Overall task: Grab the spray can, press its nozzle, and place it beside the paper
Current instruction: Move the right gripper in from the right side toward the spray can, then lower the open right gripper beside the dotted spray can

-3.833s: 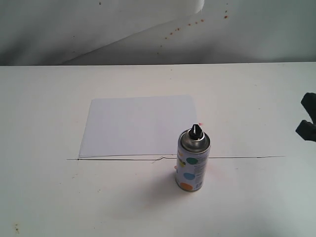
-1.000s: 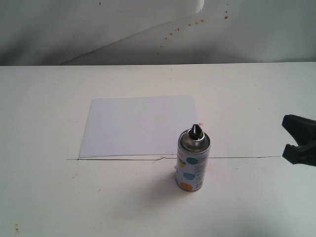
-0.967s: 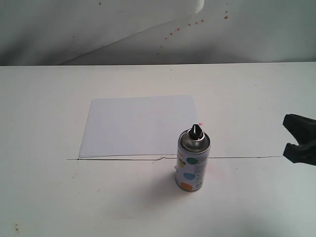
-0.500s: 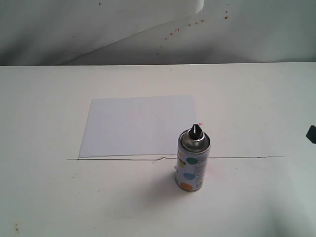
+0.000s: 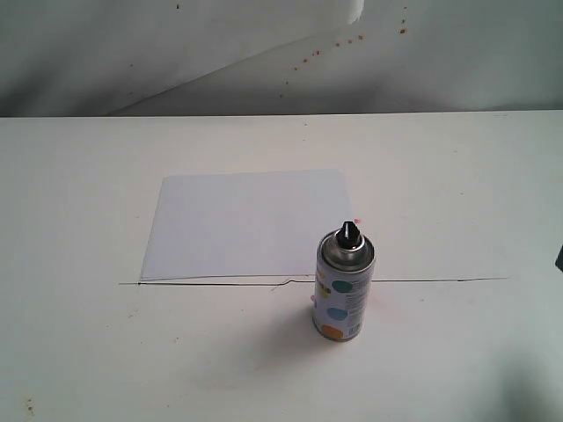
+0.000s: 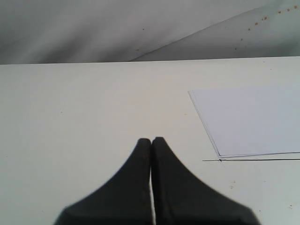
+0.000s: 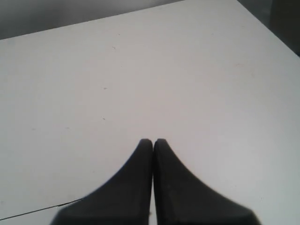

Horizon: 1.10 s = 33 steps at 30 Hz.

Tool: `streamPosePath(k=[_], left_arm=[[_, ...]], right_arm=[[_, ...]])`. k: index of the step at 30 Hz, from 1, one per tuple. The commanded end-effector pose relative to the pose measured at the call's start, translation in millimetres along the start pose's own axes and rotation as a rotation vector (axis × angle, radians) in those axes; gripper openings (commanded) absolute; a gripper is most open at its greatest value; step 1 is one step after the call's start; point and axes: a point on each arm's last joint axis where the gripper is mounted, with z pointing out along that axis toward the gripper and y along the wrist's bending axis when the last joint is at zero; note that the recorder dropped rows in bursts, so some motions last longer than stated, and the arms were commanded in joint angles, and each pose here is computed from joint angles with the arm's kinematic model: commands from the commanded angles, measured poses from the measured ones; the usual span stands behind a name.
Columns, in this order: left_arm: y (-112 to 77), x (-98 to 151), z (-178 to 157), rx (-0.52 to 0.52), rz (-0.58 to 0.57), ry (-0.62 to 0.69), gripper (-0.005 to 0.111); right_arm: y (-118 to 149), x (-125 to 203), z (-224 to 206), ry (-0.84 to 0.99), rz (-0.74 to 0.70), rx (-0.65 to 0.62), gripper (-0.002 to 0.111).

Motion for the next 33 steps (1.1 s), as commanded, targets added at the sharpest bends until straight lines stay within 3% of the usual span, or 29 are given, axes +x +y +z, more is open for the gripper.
streamPosePath(k=[1,10,20,33], left_arm=[[-0.2,0,0,0.005,0.000,-0.014,0.000],[-0.2,0,0,0.005,0.000,-0.014,0.000],[-0.2,0,0,0.005,0.000,-0.014,0.000],[-0.2,0,0,0.005,0.000,-0.014,0.000]], right_arm=[[-2,1,-1,-0.005,-0.044,0.012,0.000],[19,-2,-2,-0.066,-0.218,-0.148,0.000],[61,18,-11,0.056,-0.365,-0.391,0.000],[91,36,-27,0.159,-0.372,-0.543,0.000]])
